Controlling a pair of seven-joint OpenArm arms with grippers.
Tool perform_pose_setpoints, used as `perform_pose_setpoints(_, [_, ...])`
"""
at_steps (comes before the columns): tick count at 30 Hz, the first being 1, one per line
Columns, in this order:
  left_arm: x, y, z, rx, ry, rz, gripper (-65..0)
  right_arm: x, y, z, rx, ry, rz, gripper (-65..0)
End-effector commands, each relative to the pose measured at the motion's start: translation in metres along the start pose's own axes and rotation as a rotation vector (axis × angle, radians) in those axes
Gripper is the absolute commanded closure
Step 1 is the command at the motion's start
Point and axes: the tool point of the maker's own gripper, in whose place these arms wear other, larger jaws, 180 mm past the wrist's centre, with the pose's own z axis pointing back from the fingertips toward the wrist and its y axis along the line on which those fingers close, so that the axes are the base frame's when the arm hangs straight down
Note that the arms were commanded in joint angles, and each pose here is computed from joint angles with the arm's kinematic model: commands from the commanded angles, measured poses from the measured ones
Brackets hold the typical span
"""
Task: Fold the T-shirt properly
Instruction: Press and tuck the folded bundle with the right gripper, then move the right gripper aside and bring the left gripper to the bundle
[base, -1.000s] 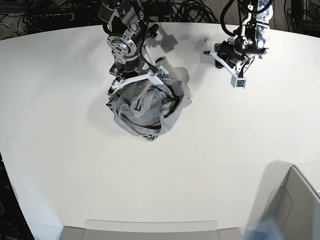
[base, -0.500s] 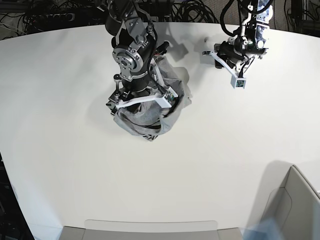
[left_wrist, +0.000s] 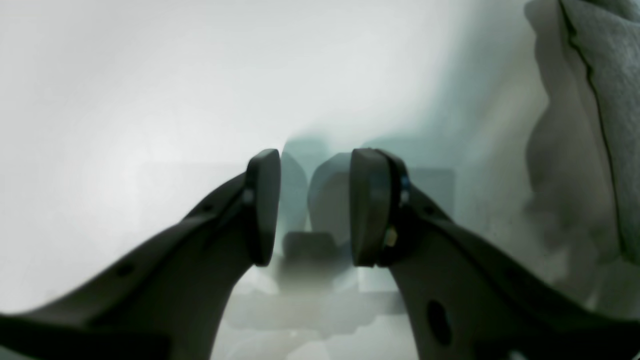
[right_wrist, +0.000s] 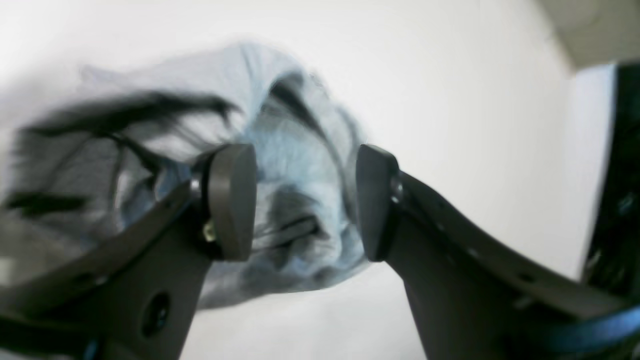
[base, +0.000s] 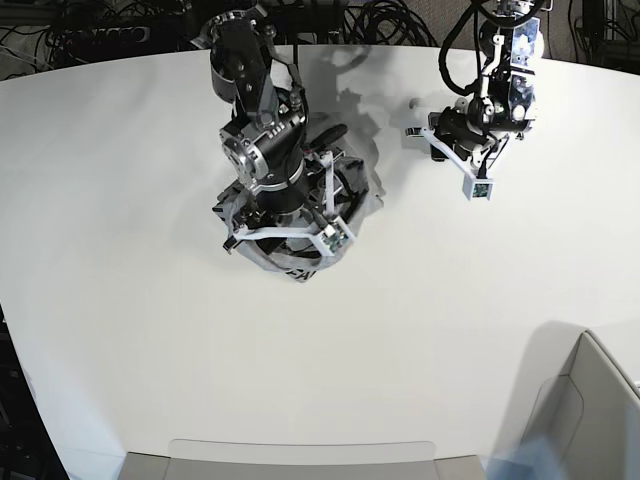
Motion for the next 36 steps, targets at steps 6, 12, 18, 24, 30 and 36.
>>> perform_pose_setpoints(6, [0.004, -0.005, 0.01, -0.016, -0.005, -0.004, -22.6, -0.027, 0.014, -0.001, 0.028, 0.08, -0.029, -31.7])
perform_pose_setpoints(12, [0.043, -0.025, 0.044, -0.061, -0.159, -0.045, -22.6, -0.072, 0.031, 0.021, 0.068, 0.187, -0.029, -31.7])
perform_pose_setpoints(18, [0.093, -0.043, 0.066, -0.103, -0.305, -0.05, -22.6, -0.094, 0.052, 0.028, 0.162, 0.228, 0.12, -31.7])
perform_pose_setpoints(24, [0.133, -0.078, 0.081, -0.221, -0.4, -0.03, -22.6, -0.101, 0.049, 0.03, 0.175, 0.236, 0.196, -31.7])
perform_pose_setpoints(30, [0.184, -0.101, 0.116, -0.386, -0.607, 0.03, -22.6, -0.067, -0.002, 0.029, 0.046, 0.047, 0.032, -31.7])
perform_pose_setpoints(36, [0.198, -0.122, 0.138, -0.547, -0.698, 0.102, -22.6, -0.034, -0.053, 0.026, -0.072, -0.157, -0.105, -31.6])
